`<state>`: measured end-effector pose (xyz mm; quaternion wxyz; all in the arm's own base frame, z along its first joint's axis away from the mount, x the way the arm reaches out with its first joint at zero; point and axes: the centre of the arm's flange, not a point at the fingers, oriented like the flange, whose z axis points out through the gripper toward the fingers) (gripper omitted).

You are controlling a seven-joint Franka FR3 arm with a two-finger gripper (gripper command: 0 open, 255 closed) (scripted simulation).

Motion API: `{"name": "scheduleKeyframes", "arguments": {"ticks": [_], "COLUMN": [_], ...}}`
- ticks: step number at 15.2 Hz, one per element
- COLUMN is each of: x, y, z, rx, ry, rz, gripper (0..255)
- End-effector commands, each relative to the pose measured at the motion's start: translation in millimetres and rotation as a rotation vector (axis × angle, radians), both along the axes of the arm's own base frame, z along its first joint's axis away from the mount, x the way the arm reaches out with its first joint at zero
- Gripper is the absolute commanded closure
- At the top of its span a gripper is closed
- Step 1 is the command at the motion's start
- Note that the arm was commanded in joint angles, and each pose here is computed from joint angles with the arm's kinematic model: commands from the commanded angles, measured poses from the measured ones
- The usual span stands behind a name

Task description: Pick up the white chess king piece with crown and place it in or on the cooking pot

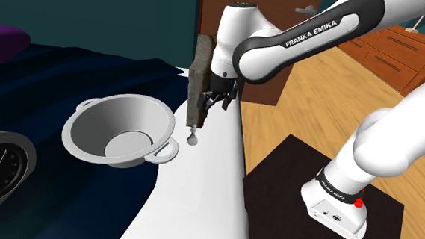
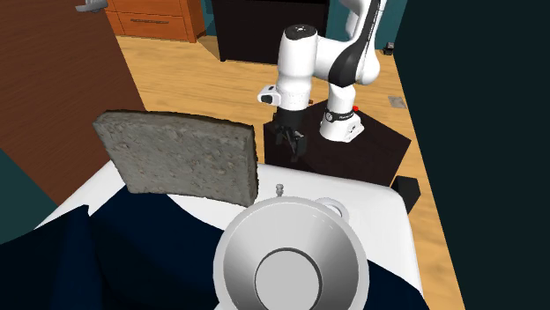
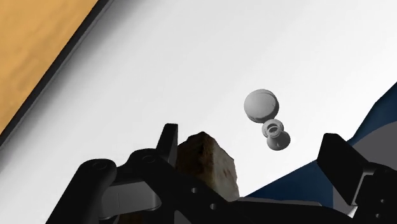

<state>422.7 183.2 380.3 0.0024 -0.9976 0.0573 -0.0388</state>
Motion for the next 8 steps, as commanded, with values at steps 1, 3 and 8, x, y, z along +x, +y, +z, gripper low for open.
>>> {"name": "scheduleKeyframes", "arguments": {"ticks": [1, 3, 8], "x": [9, 21, 38], "y": [17, 32, 52], "z": [-18, -36, -69], "rx": [-0.01, -0.023, -0.039], "ry": [-0.017, -0.033, -0.052], "rz": [0.0, 0.0, 0.0], "gripper": [0, 0, 0]}}
